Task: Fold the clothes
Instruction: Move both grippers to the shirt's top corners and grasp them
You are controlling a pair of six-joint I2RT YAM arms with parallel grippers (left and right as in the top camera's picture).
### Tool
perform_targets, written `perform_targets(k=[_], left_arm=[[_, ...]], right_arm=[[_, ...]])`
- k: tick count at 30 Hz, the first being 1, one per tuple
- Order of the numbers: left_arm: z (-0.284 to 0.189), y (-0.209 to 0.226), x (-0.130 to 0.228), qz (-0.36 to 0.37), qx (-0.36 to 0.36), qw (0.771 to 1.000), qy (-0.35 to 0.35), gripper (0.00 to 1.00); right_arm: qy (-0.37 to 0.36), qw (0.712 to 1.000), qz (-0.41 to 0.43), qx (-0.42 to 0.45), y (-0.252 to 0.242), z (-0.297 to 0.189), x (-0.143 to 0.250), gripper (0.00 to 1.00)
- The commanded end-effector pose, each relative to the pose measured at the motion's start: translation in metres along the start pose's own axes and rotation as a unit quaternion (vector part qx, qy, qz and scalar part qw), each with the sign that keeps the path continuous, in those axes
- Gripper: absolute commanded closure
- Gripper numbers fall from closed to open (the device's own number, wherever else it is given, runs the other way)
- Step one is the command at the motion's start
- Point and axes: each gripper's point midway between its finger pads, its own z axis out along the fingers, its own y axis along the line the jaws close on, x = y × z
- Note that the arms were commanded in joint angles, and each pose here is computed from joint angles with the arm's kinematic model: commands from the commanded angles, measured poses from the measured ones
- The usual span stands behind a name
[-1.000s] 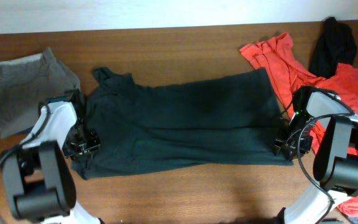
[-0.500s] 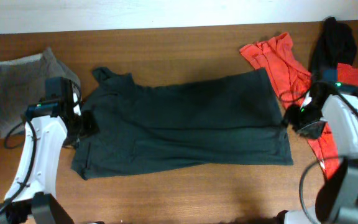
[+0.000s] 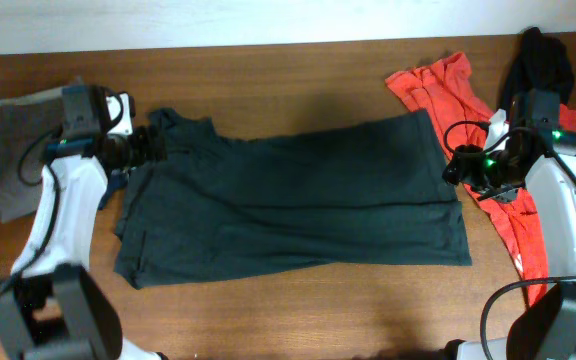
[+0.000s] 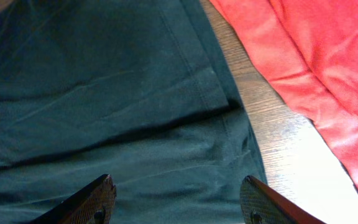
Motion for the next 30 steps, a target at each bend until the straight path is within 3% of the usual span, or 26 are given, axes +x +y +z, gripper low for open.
perform_targets(k=[1, 7, 17, 30], left_arm=[[0.032, -0.002, -0.009, 0.015, 0.022, 1.000, 0.005, 0.24], [0.077, -0.019, -0.020, 0.016, 0.095, 0.995, -0.011, 0.24], [0.115, -0.011, -0.033, -0.012, 0.089, 0.995, -0.047, 0.25], [0.137, 0.002, -0.021, -0.043, 0.063, 0.997, -0.033, 0.30]], right_arm=[[-0.007, 1.000, -0.016, -0.010, 0.007, -0.004, -0.003, 0.31], [-0.006, 1.000, -0.016, -0.010, 0.007, -0.004, -0.002, 0.31], [-0.002, 1.000, -0.015, -0.010, 0.006, -0.004, 0.000, 0.31], [0.012, 1.000, -0.011, 0.005, 0.000, 0.000, 0.007, 0.31]])
